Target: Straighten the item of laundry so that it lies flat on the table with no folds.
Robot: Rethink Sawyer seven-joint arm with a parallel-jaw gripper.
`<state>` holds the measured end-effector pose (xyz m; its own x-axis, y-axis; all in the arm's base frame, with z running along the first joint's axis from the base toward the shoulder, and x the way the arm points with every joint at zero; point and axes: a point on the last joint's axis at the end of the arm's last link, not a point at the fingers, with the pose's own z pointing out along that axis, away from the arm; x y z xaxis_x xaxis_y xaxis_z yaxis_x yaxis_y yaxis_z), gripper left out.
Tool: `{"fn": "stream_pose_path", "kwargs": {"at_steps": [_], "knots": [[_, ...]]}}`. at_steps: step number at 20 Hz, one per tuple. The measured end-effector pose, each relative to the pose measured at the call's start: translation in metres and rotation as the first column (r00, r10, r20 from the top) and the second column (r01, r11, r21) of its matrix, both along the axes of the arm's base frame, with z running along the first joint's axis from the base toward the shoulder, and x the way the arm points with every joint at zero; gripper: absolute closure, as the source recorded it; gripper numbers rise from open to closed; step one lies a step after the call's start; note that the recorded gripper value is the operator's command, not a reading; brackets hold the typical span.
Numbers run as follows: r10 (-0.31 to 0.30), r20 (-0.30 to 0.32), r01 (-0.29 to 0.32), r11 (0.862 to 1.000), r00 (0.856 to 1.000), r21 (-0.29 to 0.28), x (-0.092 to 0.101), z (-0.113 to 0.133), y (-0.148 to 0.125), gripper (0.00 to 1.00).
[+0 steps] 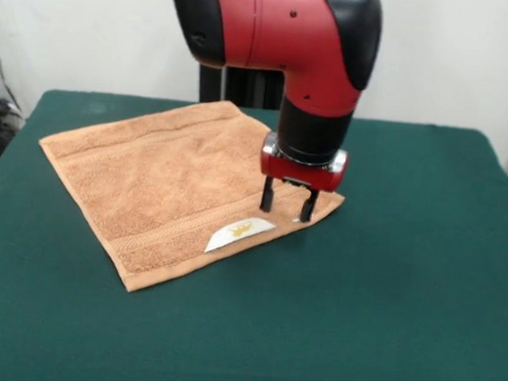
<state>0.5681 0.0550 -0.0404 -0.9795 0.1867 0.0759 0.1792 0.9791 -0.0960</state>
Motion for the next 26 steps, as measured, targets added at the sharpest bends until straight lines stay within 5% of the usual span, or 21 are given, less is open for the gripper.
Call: {"fn": "stream_pose_path", "kwargs": {"at_steps": [11,26], "knots": [[-0.044,0.041,0.043,0.999,0.998,0.028,0.028,0.005,-0.016,0.0],[-0.09,0.15,0.088,0.996,0.985,0.023,0.066,0.058,-0.053,0.0]]}}
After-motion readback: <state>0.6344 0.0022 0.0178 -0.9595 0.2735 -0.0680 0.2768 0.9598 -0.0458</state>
